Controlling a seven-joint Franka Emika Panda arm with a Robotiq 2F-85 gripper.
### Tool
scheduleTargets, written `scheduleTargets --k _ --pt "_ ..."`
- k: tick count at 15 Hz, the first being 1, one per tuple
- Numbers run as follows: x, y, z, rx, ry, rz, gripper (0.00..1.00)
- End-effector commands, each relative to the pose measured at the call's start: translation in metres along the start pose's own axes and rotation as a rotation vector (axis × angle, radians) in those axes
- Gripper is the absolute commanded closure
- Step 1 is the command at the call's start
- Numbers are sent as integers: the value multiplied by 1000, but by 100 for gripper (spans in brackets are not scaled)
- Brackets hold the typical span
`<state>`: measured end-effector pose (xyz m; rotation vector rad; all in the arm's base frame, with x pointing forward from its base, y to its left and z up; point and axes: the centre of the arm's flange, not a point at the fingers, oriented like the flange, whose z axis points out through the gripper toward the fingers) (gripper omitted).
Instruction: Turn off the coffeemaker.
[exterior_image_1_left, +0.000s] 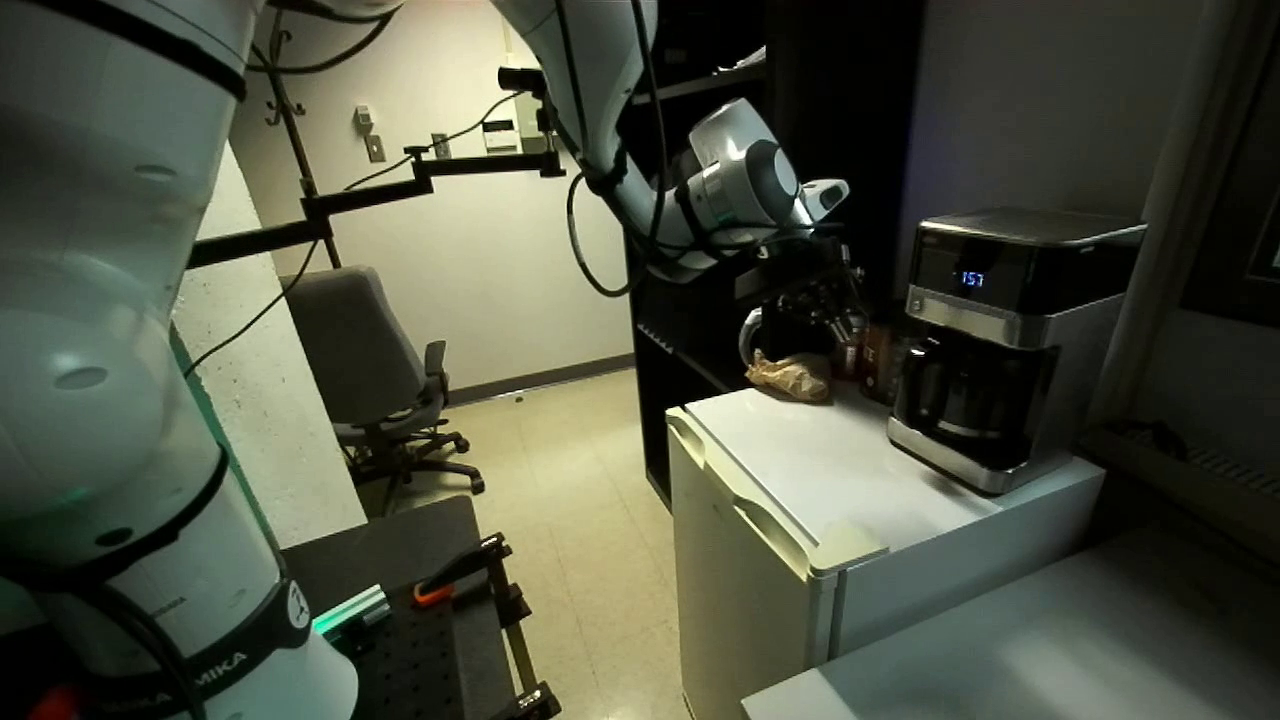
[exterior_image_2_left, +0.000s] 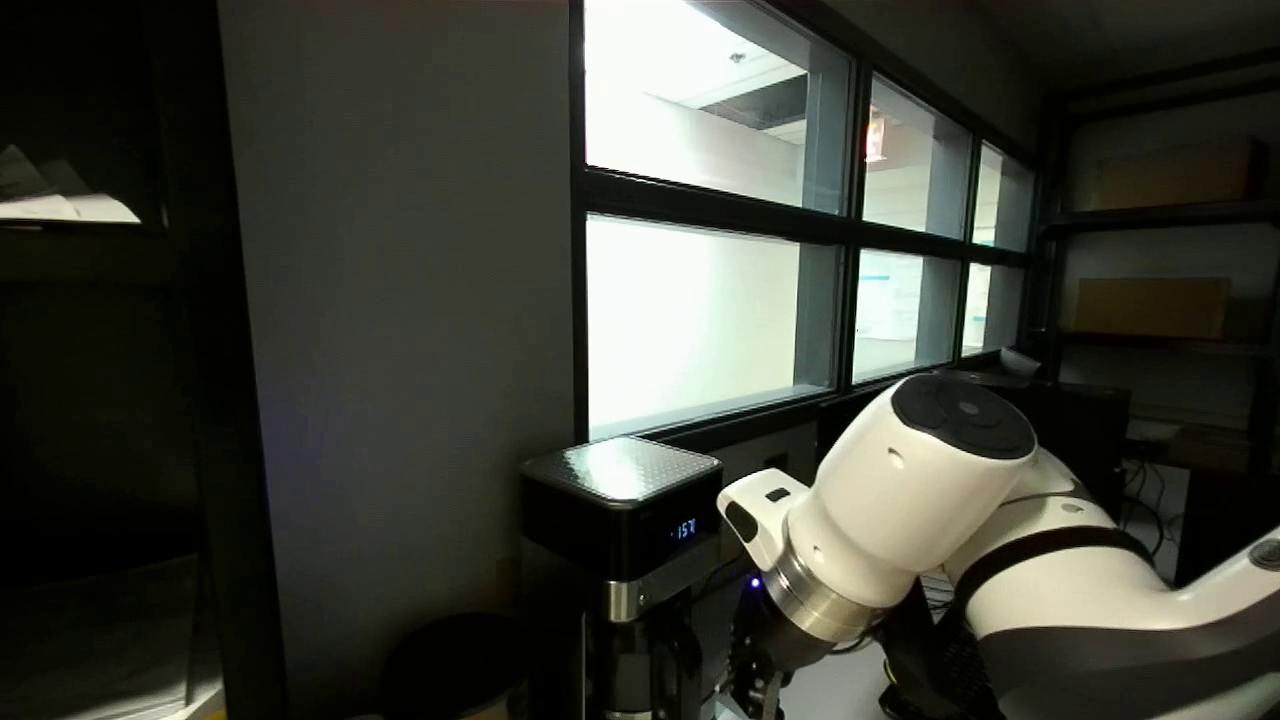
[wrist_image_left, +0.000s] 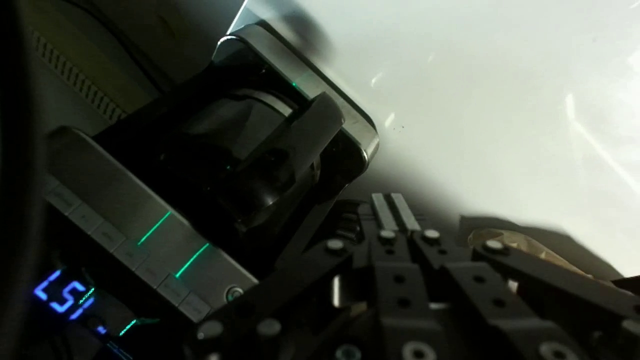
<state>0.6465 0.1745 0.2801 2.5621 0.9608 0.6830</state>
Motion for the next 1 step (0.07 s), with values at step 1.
scheduleTargets --k 1 --pt "-22 -9 -19 11 14 -17 100"
